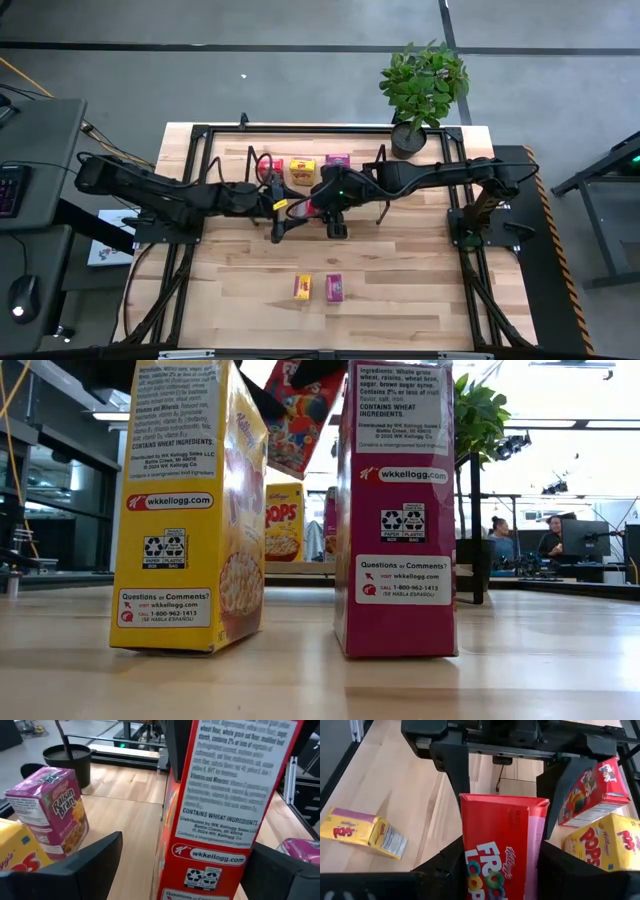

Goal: Stack cereal on shelf
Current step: Put the red cereal box on the shelf aligned with the other red cereal box

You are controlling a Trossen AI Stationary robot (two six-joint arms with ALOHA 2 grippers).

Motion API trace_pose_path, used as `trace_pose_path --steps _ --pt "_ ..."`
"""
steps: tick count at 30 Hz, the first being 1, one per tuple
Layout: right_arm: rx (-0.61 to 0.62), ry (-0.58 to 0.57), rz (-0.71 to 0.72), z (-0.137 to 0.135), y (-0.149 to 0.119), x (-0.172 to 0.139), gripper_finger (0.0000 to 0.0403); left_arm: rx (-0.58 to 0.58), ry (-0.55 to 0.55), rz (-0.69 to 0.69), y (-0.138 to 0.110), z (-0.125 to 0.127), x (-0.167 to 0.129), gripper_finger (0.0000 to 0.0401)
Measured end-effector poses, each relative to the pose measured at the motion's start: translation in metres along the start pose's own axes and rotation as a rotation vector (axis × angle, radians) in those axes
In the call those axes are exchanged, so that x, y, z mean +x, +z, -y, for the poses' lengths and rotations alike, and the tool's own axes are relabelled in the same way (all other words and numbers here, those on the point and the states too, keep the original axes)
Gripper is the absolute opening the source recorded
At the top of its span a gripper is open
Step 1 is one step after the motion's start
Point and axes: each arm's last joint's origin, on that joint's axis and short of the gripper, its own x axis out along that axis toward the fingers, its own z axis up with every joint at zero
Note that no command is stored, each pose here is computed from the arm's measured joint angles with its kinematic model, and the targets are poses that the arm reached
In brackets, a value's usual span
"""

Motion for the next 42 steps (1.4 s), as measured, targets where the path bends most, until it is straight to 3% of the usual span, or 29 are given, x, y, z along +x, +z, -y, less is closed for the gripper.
trace_pose_path --steps 6,11,16,23,27,31,36,42 --pt "0.0 -0.013 0.02 0.001 0.002 0.0 0.0158 -0.001 -0.013 0.0 0.0 -0.001 0.0 0.0306" --pt "-0.009 -0.032 0.034 0.001 0.003 0.0 0.0162 0.0 -0.014 0.0 0.0 -0.001 0.0 0.0224" --pt "0.012 -0.072 0.035 0.002 0.004 0.0 0.0195 0.0 -0.005 -0.002 0.0 -0.001 0.0 0.0143" --pt "0.013 -0.067 0.044 0.002 0.005 -0.006 0.0259 0.033 0.045 -0.035 -0.003 -0.003 -0.002 0.0144" --pt "-0.003 -0.068 0.069 0.002 0.008 -0.027 0.027 0.094 0.14 -0.073 -0.002 -0.009 -0.015 0.0165" --pt "-0.001 -0.07 0.083 0.002 0.007 -0.055 0.0271 0.091 0.201 -0.082 0.005 -0.017 -0.039 0.0161" --pt "0.041 -0.08 0.079 -0.001 0.005 -0.073 0.0271 -0.014 0.169 0.032 -0.015 -0.022 -0.059 0.0146" --pt "0.0 -0.11 0.073 -0.01 0.006 -0.071 0.0271 -0.207 0.124 0.284 -0.046 -0.023 -0.066 0.0152"
